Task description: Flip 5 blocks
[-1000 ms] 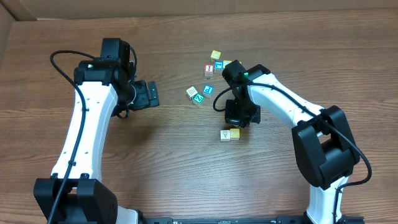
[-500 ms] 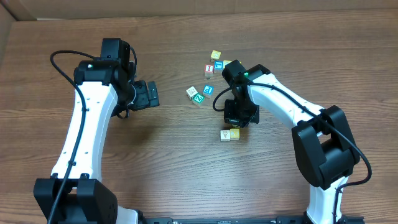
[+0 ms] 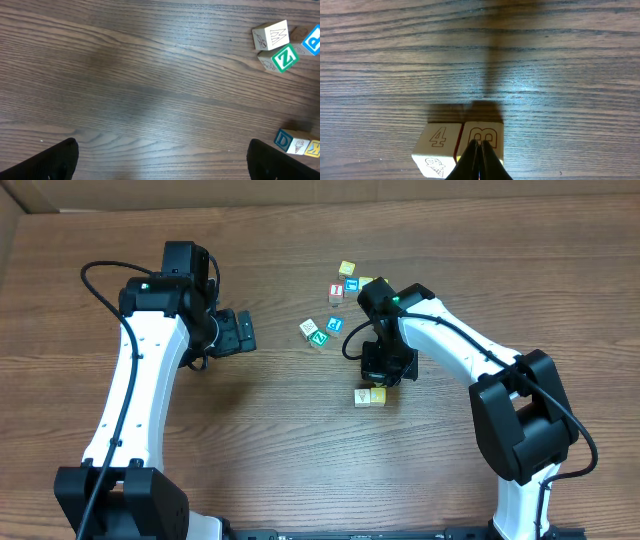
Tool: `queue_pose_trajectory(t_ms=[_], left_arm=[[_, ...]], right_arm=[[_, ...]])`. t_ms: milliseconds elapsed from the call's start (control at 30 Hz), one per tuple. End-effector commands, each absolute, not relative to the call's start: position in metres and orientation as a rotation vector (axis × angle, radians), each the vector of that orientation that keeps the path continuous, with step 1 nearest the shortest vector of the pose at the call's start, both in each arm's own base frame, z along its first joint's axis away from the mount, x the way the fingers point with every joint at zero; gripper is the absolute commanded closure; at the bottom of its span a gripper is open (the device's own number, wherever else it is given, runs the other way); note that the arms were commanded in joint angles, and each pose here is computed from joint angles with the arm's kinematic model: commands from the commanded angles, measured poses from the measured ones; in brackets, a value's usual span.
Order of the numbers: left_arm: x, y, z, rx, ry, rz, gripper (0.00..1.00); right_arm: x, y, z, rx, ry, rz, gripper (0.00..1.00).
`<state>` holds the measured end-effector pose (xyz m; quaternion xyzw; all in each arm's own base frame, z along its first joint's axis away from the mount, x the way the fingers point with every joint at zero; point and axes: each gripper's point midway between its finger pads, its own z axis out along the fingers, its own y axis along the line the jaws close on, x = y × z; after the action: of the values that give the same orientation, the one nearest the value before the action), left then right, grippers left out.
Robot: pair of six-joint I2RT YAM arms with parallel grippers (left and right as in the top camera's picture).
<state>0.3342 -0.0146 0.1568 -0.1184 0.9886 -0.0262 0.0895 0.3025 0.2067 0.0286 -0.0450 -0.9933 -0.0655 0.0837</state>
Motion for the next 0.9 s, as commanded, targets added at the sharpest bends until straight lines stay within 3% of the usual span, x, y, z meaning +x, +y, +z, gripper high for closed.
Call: queue_pose_trajectory(t_ms=[0,567,867], left_arm=[[0.340,-0.012,0.161,-0.377,2.922,-0.073,0.00],[0.340,-0.012,0.161,-0.377,2.922,-0.072,0.00],[0.340,-0.012,0.161,-0.377,2.922,-0.073,0.00]], right_arm=[[0.305,0.211,0.041,-0.115,-2.998,-0.242,0.96],[0.330,0.233,0.044,-0.088,-3.082,-0.397,0.96],[0.318,0.251,0.044,0.004,-3.090,-0.379,0.96]])
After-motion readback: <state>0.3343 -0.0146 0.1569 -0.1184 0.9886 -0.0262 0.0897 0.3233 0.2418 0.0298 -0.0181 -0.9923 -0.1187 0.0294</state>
